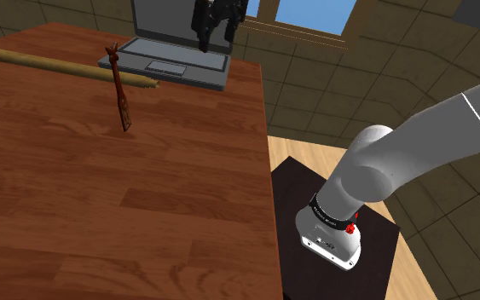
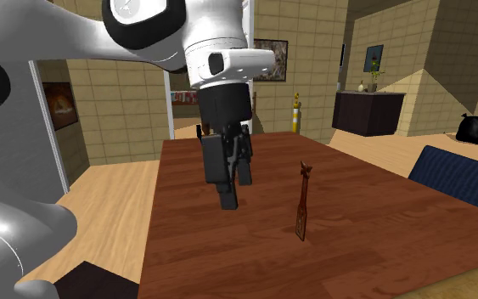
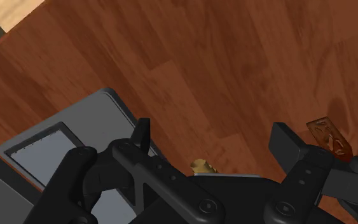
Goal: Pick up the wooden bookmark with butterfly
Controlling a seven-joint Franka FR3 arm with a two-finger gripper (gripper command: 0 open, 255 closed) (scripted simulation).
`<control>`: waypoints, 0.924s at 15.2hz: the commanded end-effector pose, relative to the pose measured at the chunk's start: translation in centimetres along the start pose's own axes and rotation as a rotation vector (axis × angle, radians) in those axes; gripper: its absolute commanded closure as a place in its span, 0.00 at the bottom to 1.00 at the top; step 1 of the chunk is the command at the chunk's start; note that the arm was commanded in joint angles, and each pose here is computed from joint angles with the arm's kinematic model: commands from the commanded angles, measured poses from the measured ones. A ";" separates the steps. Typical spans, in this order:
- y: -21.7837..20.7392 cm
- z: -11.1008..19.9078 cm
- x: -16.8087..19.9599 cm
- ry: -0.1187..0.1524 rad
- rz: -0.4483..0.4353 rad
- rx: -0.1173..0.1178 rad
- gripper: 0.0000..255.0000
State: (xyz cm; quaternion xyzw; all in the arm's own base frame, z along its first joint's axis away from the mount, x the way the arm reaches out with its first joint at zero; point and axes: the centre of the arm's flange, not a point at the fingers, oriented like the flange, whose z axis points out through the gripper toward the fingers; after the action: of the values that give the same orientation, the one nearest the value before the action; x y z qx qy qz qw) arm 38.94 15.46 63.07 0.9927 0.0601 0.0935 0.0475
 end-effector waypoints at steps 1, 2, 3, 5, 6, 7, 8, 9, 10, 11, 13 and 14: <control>-2.0 -0.1 1.4 0.021 -0.026 0.002 0.00; -3.1 -0.2 2.0 0.031 -0.039 0.002 0.00; -4.1 -0.3 2.7 0.041 -0.052 0.002 0.00; -6.3 -0.5 3.8 0.062 -0.078 0.003 0.00; -7.3 -0.6 4.4 0.072 -0.091 0.003 0.00; -8.4 -0.7 5.0 0.082 -0.104 0.003 0.00; -9.5 -0.8 5.5 0.092 -0.117 0.003 0.00; -10.6 -0.9 6.0 0.102 -0.130 0.004 0.00; -11.7 -1.1 6.5 0.112 -0.143 0.004 0.00; -12.9 -1.2 7.0 0.122 -0.156 0.004 0.00; -15.1 -1.5 7.9 0.142 -0.182 0.005 0.00; -16.2 -1.6 8.4 0.152 -0.195 0.005 0.00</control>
State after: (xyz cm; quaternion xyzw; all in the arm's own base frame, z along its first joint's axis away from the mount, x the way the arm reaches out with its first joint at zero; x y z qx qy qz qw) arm 44.82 31.58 64.33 0.9742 0.1534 0.1581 0.0494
